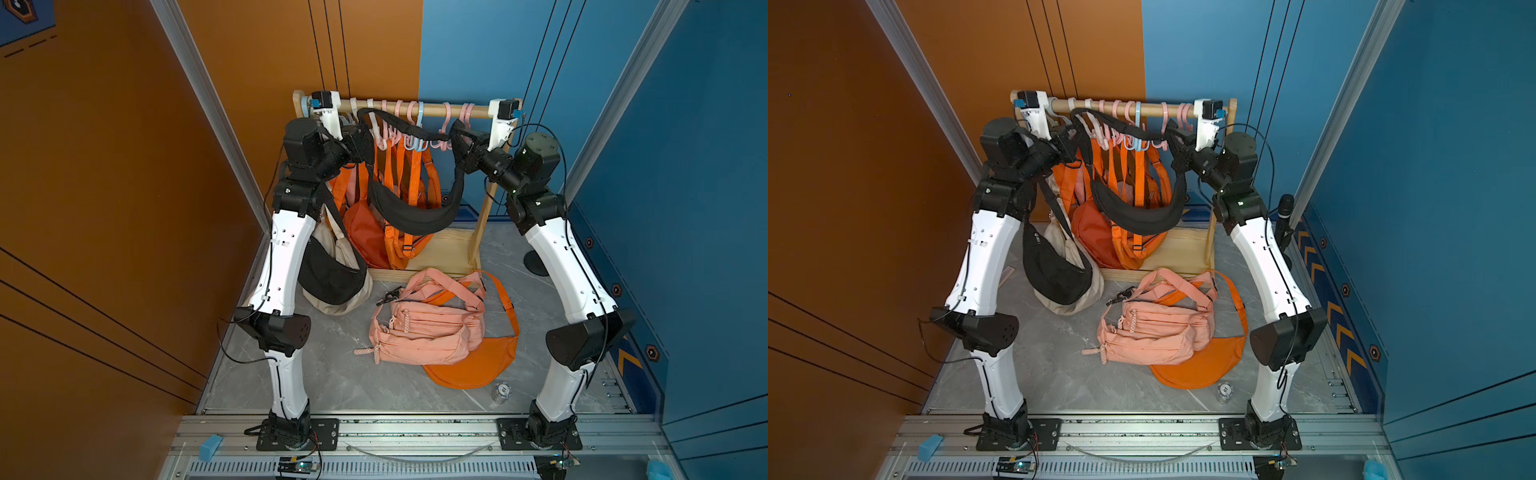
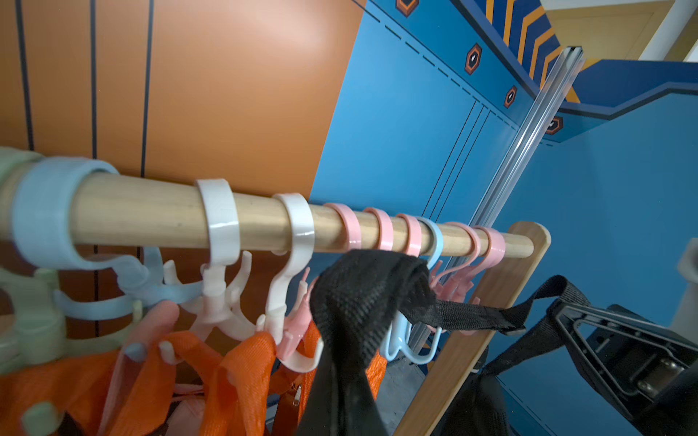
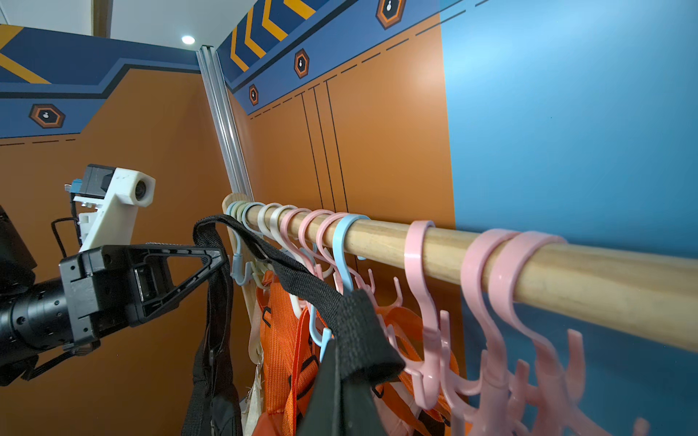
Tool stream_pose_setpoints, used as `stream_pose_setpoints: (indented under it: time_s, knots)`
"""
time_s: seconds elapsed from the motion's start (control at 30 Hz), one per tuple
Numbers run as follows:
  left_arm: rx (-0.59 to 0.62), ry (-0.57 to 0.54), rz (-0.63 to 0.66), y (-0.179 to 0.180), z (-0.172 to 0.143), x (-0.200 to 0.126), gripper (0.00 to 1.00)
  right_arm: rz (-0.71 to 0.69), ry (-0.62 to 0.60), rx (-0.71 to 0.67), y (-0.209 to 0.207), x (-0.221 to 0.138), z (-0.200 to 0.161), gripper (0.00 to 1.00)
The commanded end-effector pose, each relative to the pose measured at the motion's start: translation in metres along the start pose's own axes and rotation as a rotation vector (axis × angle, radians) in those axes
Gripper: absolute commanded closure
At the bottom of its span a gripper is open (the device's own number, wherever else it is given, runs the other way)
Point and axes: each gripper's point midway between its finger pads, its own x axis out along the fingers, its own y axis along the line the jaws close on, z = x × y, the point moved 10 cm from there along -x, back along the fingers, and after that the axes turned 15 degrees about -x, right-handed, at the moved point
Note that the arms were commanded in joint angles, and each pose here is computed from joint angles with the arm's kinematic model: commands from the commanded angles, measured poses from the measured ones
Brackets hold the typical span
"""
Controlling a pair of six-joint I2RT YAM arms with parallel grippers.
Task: Take the bag off the hook
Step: Pick up the bag from the hook, then place the bag inside the bag.
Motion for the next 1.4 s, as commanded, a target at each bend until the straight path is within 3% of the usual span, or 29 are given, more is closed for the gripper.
stream_pose_setpoints:
  time_s: [0.0, 0.33, 0.6, 1.07, 1.37]
  knots:
    - [0.010, -0.081, -0.088, -0.023, 0.027, -0.020, 1.00, 0.005, -0.041, -0.011, 0.000, -0.006, 0.022, 1.00]
    - [0.033, -0.087, -0.117, -0.044, 0.040, -0.051, 1.00, 0.007, -0.064, -0.027, 0.010, -0.028, 0.048, 1.00]
    - [0.103, -0.082, -0.100, -0.065, 0.038, -0.094, 1.00, 0.013, -0.051, -0.029, 0.036, -0.061, 0.047, 1.00]
    - [0.186, -0.092, -0.043, -0.082, -0.017, -0.178, 1.00, 0.077, 0.024, -0.096, 0.111, -0.141, 0.033, 1.00]
    - [0.175, -0.001, -0.006, -0.077, -0.065, -0.220, 1.00, 0.144, 0.062, -0.099, 0.153, -0.204, 0.020, 1.00]
